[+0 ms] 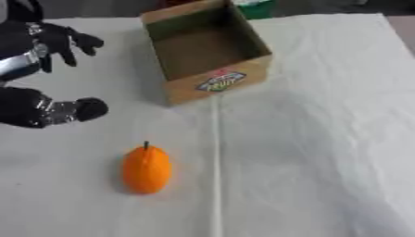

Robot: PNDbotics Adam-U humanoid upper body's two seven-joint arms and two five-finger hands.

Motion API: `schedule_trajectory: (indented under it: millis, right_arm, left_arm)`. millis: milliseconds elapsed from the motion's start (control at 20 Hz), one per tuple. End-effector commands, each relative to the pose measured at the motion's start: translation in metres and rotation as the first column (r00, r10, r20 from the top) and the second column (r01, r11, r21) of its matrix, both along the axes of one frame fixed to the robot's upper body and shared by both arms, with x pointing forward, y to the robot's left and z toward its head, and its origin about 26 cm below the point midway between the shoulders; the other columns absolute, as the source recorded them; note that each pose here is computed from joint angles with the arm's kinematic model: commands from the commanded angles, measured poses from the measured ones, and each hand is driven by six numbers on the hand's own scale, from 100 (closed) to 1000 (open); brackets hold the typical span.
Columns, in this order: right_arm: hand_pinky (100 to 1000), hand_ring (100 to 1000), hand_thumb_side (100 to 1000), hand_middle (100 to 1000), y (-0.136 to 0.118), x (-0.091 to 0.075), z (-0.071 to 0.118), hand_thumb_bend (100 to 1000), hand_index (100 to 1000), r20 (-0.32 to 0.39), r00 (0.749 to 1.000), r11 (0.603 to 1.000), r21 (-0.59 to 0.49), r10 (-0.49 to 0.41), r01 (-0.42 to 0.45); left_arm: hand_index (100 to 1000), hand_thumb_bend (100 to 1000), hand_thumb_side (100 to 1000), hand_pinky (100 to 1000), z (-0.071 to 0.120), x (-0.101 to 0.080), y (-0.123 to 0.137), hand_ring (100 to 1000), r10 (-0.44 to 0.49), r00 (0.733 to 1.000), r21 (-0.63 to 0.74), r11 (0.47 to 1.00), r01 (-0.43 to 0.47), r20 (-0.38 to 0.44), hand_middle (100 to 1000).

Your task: Pick up objects on the table and place them in the box.

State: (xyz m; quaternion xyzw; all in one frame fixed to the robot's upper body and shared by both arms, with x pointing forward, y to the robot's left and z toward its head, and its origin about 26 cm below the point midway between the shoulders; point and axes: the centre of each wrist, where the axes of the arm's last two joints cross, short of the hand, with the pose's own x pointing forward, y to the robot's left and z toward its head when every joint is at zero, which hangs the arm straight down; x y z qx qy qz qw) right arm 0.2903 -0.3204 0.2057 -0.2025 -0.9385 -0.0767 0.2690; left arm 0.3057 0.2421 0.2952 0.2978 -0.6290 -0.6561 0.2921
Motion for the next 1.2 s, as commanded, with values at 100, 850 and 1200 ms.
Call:
schedule_trajectory:
  millis: [100,850,1200]
  right_arm:
    - [798,811,1000,701,-0.001,-0.002,0.006,100,823,0.014,1.0,1.0,-0.028,0.0,0.0]
    - [800,812,1000,700,0.0,-0.002,0.005,100,823,0.005,1.0,1.0,-0.029,0.005,-0.005]
    - [800,812,1000,699,0.0,-0.002,0.005,100,822,0.001,1.0,1.0,-0.03,0.01,-0.01]
  left_arm:
    - [961,470,1000,545,0.003,-0.004,-0.01,705,-0.027,0.998,0.02,0.999,0.028,-0.051,782]
    - [972,596,944,557,-0.01,-0.004,-0.031,742,-0.096,0.995,0.09,0.991,0.097,-0.019,814]
    - [946,718,899,568,-0.016,-0.004,-0.031,759,-0.117,0.991,0.205,0.971,0.127,-0.059,813]
